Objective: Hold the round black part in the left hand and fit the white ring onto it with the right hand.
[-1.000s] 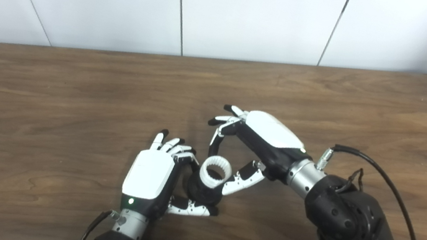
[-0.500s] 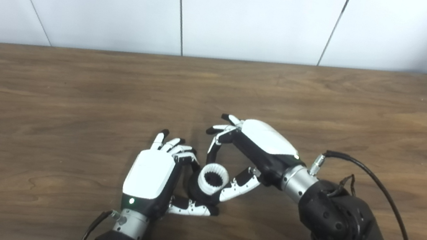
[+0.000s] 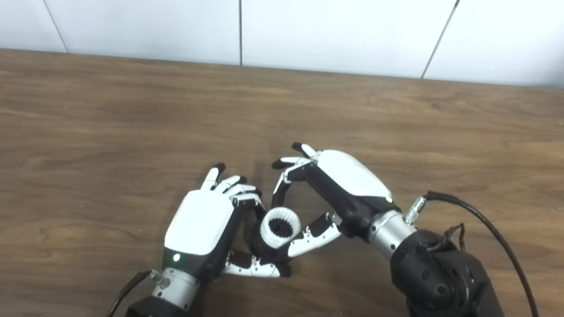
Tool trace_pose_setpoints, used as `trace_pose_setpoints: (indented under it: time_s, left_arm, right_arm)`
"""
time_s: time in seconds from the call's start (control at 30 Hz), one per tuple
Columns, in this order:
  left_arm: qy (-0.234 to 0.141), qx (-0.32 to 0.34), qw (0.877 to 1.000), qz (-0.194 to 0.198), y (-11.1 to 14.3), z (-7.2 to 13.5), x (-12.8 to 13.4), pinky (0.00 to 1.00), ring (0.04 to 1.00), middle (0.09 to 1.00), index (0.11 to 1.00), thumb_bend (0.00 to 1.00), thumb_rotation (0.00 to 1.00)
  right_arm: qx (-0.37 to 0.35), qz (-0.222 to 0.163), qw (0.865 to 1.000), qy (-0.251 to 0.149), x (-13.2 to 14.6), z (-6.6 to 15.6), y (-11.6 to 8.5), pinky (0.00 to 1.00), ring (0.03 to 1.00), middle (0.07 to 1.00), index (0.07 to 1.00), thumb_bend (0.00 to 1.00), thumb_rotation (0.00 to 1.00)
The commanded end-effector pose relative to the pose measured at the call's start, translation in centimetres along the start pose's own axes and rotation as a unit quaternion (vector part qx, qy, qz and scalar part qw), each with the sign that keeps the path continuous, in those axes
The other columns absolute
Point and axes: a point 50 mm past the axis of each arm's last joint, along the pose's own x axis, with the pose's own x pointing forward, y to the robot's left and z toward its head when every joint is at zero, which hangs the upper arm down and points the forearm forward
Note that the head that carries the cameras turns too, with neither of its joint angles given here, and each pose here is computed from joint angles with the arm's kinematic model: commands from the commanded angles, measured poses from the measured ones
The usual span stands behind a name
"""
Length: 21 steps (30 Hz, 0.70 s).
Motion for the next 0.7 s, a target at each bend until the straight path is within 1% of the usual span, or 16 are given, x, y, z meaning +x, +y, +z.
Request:
trace_pose_setpoints:
  time_s: [0.0, 0.13, 0.67]
  left_arm:
    - [-0.009, 0.004, 1.0, 0.0, 0.22, 0.61, 0.23, 1.0, 0.867, 0.753, 0.485, 0.52, 0.05]
    - [-0.009, 0.005, 1.0, -0.001, 0.25, 0.69, 0.15, 1.0, 0.865, 0.753, 0.485, 0.52, 0.05]
    - [-0.011, 0.004, 1.0, 0.002, 0.45, 1.19, -0.11, 1.0, 0.861, 0.751, 0.485, 0.52, 0.05]
  right_arm:
    - [-0.012, -0.025, 0.999, -0.025, 0.26, 0.93, -0.84, 1.0, 1.0, 0.864, 0.484, 0.52, 0.13]
    - [-0.011, -0.027, 0.999, -0.03, 0.39, 1.11, -0.74, 1.0, 1.0, 0.862, 0.483, 0.52, 0.13]
    - [-0.005, -0.018, 1.0, -0.02, 0.61, 0.78, 0.04, 1.0, 0.999, 0.853, 0.484, 0.52, 0.13]
